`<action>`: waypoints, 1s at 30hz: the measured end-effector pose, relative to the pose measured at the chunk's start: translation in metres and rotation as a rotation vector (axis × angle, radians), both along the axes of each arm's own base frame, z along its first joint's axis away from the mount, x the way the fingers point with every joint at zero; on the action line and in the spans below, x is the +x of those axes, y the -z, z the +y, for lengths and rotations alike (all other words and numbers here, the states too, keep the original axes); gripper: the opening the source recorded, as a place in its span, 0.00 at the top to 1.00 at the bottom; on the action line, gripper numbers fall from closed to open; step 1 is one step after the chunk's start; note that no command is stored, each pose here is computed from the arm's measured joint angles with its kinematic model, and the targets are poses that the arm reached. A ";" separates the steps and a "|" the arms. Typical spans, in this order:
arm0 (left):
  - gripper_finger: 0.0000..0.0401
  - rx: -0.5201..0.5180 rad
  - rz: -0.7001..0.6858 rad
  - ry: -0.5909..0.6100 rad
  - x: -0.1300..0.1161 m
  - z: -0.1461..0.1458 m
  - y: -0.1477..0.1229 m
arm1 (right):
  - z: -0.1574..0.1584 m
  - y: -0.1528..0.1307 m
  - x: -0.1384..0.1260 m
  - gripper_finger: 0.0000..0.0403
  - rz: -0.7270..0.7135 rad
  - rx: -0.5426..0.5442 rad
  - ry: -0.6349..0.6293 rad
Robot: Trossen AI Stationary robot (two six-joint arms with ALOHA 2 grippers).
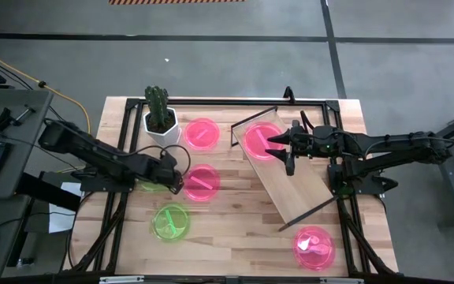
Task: Place and stack plates onto a shelf
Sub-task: Put the green plate on the shelf
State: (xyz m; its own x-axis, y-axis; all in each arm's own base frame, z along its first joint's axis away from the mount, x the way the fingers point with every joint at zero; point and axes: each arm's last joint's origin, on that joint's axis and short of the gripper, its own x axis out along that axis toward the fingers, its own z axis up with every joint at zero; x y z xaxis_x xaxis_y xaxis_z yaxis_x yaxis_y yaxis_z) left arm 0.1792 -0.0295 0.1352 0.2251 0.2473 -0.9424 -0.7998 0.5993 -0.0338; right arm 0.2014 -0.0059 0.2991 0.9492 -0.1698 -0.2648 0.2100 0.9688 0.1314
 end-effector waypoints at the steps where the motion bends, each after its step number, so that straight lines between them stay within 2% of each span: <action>1: 0.60 0.002 0.005 0.000 0.000 0.000 0.001 | 0.000 0.000 0.000 0.54 0.000 -0.001 0.004; 13: 0.62 0.020 0.069 -0.008 0.003 -0.001 0.010 | -0.001 0.000 0.000 0.54 0.001 -0.008 0.029; 16: 0.69 0.011 0.098 0.028 0.004 -0.002 0.002 | -0.001 0.000 0.000 0.54 0.001 -0.009 0.030; 23: 0.97 0.038 0.110 0.099 0.008 -0.001 -0.025 | -0.001 0.000 0.000 0.54 0.005 -0.009 0.032; 30: 1.00 0.057 0.078 0.169 0.014 -0.002 -0.059 | -0.001 0.001 0.000 0.54 0.007 -0.009 0.032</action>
State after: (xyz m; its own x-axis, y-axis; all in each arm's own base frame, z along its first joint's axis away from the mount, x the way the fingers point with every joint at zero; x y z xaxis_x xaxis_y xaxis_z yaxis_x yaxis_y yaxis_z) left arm 0.1928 -0.0317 0.1941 0.1948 0.2653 -0.9443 -0.6864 0.7246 0.0620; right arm 0.2010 -0.0069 0.2985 0.9416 -0.2021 -0.2694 0.2414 0.9628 0.1214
